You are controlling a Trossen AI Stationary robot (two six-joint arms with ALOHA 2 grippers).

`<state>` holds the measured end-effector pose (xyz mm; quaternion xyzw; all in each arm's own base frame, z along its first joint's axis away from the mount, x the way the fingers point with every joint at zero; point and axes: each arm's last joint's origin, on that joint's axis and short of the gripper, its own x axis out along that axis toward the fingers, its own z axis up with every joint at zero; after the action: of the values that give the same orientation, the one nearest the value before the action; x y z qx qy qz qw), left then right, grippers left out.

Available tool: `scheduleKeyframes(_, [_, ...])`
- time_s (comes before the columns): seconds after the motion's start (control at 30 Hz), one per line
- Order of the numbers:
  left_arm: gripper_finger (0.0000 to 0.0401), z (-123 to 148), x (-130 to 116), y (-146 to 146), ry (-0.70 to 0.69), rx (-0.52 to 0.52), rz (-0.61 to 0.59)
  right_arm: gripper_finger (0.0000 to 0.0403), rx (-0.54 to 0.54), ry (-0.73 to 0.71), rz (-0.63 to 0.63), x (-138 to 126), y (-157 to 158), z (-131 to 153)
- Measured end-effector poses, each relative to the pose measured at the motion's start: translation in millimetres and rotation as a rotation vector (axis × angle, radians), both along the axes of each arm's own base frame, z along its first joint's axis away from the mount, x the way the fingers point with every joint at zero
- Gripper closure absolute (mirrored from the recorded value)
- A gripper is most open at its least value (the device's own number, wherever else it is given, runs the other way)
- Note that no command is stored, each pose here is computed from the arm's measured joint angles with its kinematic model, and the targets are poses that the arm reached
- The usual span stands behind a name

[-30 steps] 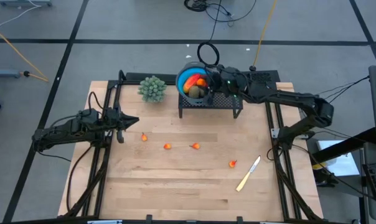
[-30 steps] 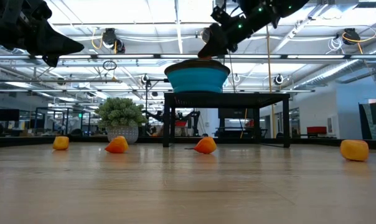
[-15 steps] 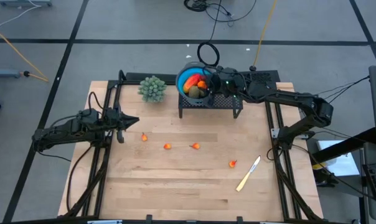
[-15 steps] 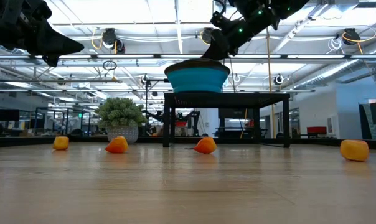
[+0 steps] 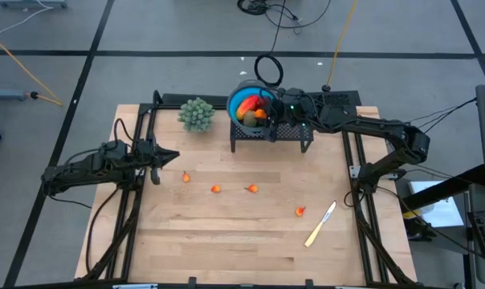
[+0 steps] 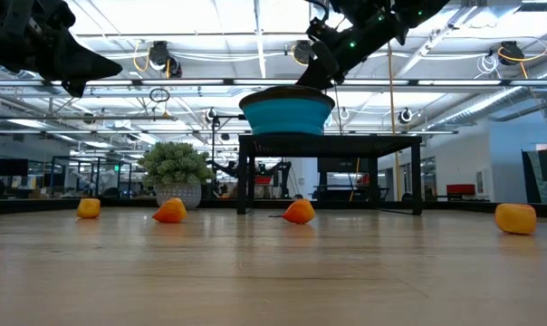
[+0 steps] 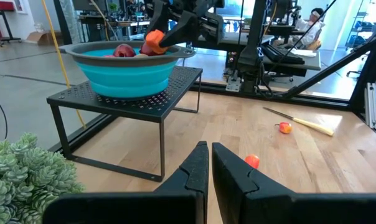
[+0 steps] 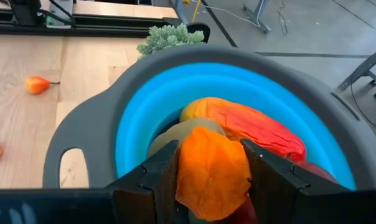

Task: Pick & Place Fruit
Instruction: Put the orange into the blue strainer bowl on the shelf, then put the orange peach into the blue strainer bowl on the shelf

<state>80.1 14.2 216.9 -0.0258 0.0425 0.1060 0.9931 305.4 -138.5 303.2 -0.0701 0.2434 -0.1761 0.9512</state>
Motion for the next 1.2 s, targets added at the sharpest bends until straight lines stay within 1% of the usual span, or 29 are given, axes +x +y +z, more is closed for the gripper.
scheduleKeyframes(0.33, [0.0380, 0.0, 0.0, 0.0, 0.000, -0.001, 0.000, 0.0248, 0.000, 0.000, 0.000, -0.1, 0.0, 0.0])
scheduleKeyframes(0.5, [0.0380, 0.0, 0.0, 0.0, 0.000, -0.001, 0.000, 0.0248, 0.023, -0.010, -0.012, 0.0, 0.0, -0.1])
scheduleKeyframes(0.73, [0.0380, 0.0, 0.0, -0.1, 0.000, -0.001, -0.001, 0.0246, 0.025, -0.012, -0.011, 0.0, 0.1, 0.0])
scheduleKeyframes(0.83, [0.0380, 0.0, 0.0, -0.1, 0.000, -0.001, -0.001, 0.0232, 0.026, -0.012, -0.011, 0.0, 0.1, 0.0])
scheduleKeyframes(1.03, [0.0380, 0.0, 0.0, -0.1, 0.000, -0.001, -0.001, 0.0187, 0.049, -0.024, -0.024, 0.0, 0.1, 0.2])
scheduleKeyframes(1.2, [0.0380, 0.0, 0.0, 0.0, 0.000, -0.001, 0.000, 0.0169, 0.036, -0.048, -0.028, 1.0, -0.5, 2.5])
